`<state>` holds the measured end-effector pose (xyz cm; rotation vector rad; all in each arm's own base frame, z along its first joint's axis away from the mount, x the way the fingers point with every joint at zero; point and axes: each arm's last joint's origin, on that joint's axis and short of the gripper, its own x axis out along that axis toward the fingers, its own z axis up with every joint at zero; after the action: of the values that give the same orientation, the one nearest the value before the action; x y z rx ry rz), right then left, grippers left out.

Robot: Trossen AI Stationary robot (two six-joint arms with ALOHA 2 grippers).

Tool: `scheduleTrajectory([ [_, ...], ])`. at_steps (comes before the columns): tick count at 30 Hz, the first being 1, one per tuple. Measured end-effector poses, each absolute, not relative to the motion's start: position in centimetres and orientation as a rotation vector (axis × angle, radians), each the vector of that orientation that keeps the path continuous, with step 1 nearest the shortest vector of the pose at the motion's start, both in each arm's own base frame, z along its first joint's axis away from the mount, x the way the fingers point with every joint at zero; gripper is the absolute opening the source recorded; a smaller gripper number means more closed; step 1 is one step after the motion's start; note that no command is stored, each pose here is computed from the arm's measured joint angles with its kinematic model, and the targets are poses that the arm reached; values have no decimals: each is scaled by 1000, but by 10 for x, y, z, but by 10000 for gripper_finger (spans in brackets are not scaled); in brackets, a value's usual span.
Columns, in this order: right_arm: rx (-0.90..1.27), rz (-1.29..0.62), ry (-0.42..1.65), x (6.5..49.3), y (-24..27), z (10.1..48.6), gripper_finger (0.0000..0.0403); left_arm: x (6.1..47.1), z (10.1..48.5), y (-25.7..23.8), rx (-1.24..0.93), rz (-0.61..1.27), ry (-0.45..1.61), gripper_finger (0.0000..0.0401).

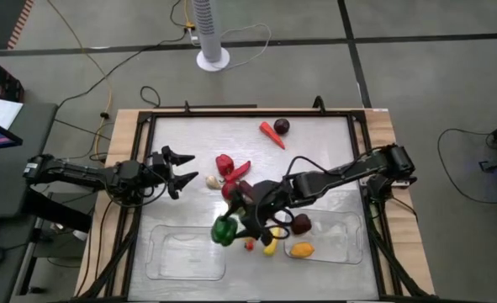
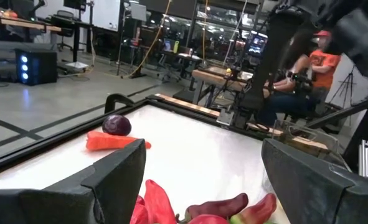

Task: Sort produce into baskets
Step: Put the green bell pepper into the right transparent bin, then put the white garlic into the left transparent bin

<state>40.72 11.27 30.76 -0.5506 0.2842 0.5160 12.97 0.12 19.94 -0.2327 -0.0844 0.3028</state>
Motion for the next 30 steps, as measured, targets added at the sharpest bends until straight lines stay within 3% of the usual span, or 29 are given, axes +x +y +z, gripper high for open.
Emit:
scheduleTrajectory([
  [10, -491, 515, 216, 443, 123, 264, 315, 130, 200, 1, -236, 308, -93, 307],
  [18, -410, 537, 265, 448, 119, 265, 387, 130, 200, 1, -231, 306, -91, 307],
  [24, -501, 443, 342, 423, 109, 304, 379, 130, 198, 1, -231, 302, -73, 307],
  [27, -466, 363, 410, 398, 90, 336, 360, 130, 195, 0, -242, 283, -43, 307],
  [30, -358, 291, 581, 373, 65, 343, 338, 132, 192, 0, -255, 269, 32, 303],
])
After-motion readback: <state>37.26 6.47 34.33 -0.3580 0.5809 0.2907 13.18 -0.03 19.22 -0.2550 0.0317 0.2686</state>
